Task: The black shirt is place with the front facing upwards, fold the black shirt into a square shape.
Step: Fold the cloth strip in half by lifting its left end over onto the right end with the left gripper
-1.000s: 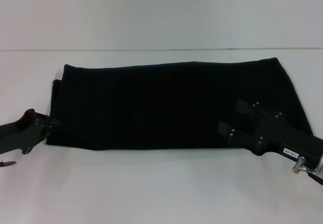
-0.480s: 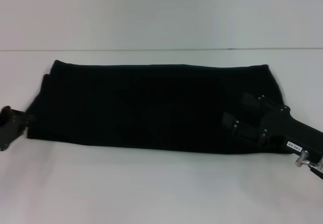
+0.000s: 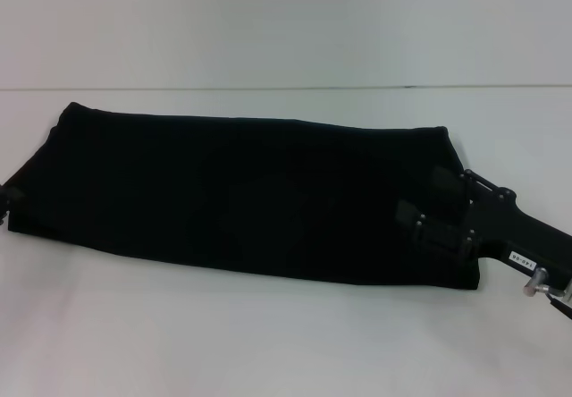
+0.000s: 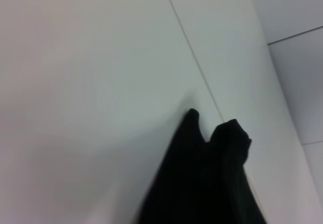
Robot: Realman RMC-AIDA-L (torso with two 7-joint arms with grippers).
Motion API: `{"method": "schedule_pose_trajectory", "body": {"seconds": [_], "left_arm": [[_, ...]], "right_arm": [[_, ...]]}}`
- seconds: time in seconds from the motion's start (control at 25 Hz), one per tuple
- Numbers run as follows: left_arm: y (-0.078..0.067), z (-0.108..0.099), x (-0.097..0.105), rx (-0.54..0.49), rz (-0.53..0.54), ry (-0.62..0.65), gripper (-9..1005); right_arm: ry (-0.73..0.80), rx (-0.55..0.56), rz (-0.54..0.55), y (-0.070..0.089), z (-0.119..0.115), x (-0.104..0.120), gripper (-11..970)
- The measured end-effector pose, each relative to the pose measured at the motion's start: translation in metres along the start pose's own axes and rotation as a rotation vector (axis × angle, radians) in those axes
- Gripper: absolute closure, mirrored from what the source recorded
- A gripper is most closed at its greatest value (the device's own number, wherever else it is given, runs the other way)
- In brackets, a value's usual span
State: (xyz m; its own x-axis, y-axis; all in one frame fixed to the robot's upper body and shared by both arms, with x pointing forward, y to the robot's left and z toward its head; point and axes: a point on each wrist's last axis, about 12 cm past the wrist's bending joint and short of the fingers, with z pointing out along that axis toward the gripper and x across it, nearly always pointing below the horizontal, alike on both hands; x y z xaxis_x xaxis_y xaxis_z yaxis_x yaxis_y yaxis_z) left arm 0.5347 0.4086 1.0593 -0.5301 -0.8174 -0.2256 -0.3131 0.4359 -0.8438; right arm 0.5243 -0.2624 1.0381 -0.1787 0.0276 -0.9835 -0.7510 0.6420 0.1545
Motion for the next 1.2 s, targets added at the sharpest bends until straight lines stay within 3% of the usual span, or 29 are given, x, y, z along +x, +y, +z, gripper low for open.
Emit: {"method": "schedule_pose_trajectory", "body": {"seconds": [0.36,0.92,1.12,1.2], "left_arm": [[-0.005,0.007,0.006,0.056,-0.028,0.014,948],[0.021,-0.007,0.016,0.029,-0.118,-0.051,934],[0.021,-0.012,0.016,0.041,-0.127,-0.04,783],[0.021,-0.016,0.016,0.047,-0.143,-0.025,634]], "right_arm": [[-0.004,0.022,0.022,0.0,-0.005,0.004,79],[-0.006,0.021,0.026,0.002,-0.008,0.005,79],[-0.007,0.02,0.026,0.002,-0.008,0.005,79],[-0.008,0.019,0.026,0.002,-0.008,0.005,79]]}}
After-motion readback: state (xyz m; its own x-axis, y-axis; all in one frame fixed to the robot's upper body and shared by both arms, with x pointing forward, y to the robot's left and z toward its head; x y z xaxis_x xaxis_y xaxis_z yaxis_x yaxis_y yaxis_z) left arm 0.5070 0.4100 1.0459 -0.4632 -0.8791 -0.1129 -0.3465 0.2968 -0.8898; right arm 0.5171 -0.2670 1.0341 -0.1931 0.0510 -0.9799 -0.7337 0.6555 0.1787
